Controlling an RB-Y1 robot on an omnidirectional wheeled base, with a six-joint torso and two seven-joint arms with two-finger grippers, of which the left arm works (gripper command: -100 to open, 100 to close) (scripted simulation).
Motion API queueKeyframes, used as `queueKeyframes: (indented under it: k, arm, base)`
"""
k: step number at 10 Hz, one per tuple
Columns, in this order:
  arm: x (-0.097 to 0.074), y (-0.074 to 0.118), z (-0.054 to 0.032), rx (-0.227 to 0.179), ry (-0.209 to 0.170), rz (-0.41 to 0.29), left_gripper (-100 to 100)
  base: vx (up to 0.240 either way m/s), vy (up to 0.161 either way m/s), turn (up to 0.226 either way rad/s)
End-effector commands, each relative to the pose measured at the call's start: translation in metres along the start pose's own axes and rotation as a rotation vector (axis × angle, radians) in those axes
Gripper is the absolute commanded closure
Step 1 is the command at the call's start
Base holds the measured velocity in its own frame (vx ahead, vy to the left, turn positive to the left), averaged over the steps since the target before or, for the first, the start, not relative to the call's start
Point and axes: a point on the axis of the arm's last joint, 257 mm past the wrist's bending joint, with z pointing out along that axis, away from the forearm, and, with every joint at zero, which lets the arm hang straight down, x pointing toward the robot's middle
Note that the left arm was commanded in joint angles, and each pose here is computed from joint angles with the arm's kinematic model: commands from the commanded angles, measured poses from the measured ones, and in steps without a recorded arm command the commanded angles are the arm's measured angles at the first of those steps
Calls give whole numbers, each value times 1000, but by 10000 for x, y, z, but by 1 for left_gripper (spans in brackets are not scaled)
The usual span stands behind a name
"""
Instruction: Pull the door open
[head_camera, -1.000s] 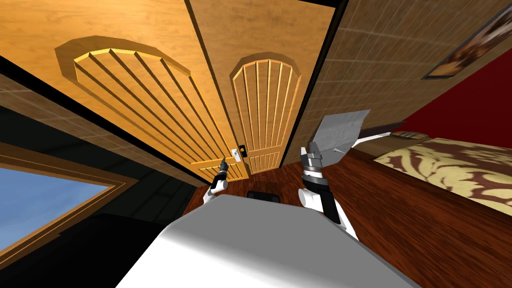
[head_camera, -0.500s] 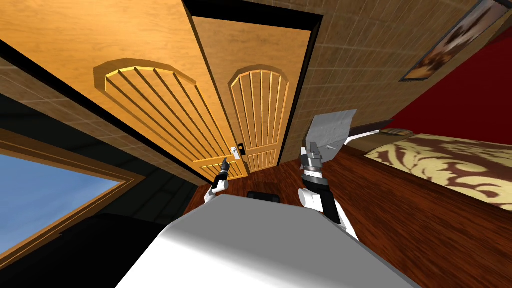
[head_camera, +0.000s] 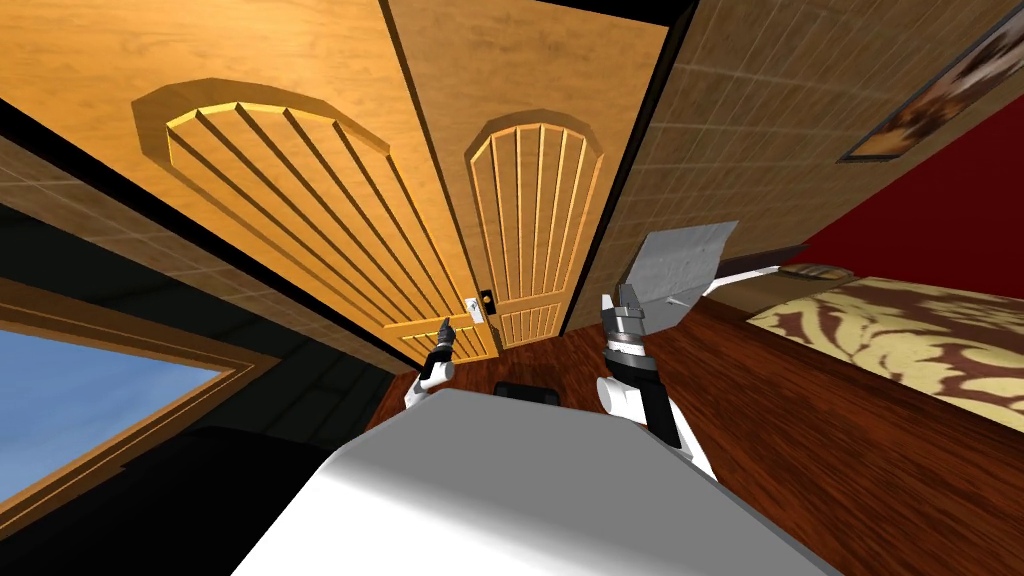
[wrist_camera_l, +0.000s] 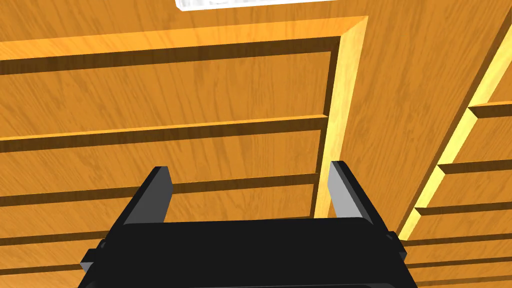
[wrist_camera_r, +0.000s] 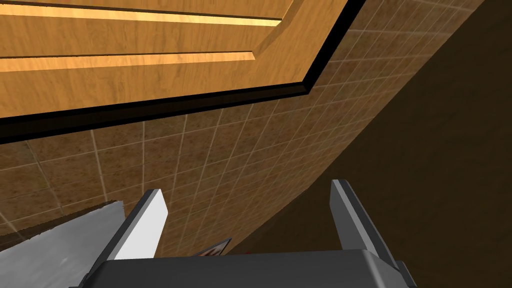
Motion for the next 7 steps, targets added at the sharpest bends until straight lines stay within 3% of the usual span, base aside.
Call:
queueKeyframes:
  k: [1,3,4,5,7]
  arm:
    - [82,-44,53,11,11,-7,-100]
    - [263,-139,123,31,36,-20,-100]
    - [196,-102,93,26,29,-16,-100]
    - [196,-102,93,26,29,-16,100]
    - [196,-102,93,26,29,-16,100]
  base:
    - [209,-12,-101]
    - [223,-38,-126]
    - [86,-14,-19]
    - [-7,-1,19]
    - [-27,9,-1]
